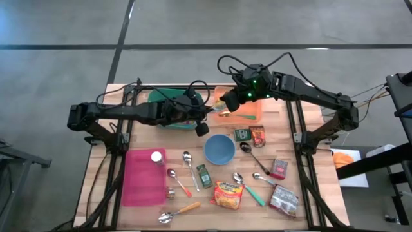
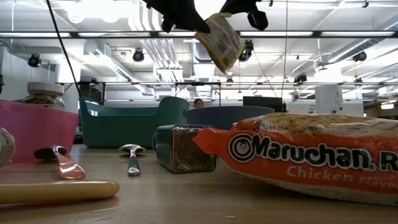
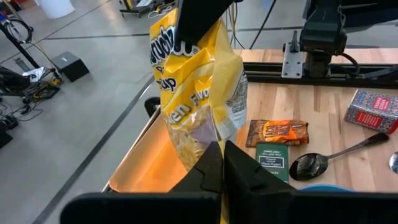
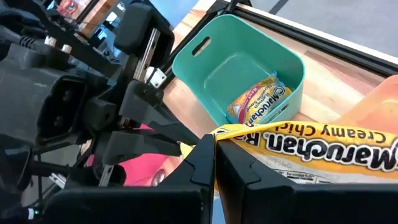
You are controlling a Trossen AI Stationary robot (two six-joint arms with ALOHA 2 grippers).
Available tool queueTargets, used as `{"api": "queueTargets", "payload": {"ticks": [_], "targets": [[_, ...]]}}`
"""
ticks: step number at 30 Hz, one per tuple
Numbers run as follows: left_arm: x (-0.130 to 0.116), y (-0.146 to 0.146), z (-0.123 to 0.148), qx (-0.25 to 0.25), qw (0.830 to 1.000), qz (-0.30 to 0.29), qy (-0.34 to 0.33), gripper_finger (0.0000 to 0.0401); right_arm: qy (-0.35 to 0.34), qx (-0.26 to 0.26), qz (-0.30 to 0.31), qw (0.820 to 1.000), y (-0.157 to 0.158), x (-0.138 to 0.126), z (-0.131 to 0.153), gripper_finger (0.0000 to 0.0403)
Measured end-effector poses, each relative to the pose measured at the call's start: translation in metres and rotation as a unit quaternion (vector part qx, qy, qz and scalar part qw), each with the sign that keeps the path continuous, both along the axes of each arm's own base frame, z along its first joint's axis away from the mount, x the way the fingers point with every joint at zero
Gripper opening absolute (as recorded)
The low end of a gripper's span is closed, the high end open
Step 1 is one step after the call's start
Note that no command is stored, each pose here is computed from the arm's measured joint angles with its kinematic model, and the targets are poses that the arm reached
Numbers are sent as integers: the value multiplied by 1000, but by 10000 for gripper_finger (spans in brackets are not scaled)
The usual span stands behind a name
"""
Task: Pick & Place Food Item
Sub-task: Put the yellow noodle pack into the green bin
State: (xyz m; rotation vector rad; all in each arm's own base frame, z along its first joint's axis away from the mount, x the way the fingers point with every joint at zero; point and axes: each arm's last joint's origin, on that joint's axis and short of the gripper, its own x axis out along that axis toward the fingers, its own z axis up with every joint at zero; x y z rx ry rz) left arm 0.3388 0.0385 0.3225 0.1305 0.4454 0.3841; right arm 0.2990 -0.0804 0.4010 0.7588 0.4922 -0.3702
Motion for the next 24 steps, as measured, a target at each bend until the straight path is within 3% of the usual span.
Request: {"api": "queueTargets", "payload": {"ticks": [9, 16, 24], "targets": [[-1, -1, -2, -3, 1000, -4, 13, 0, 4, -41, 80, 996, 2, 1, -1, 29], [-3, -1, -2, -24, 1000, 5, 13, 0, 5, -80, 140, 987, 11, 5, -2, 135], [-11, -1, 2, -33, 999, 12, 19, 0, -6, -92, 108, 990, 10, 2, 7, 240]]}}
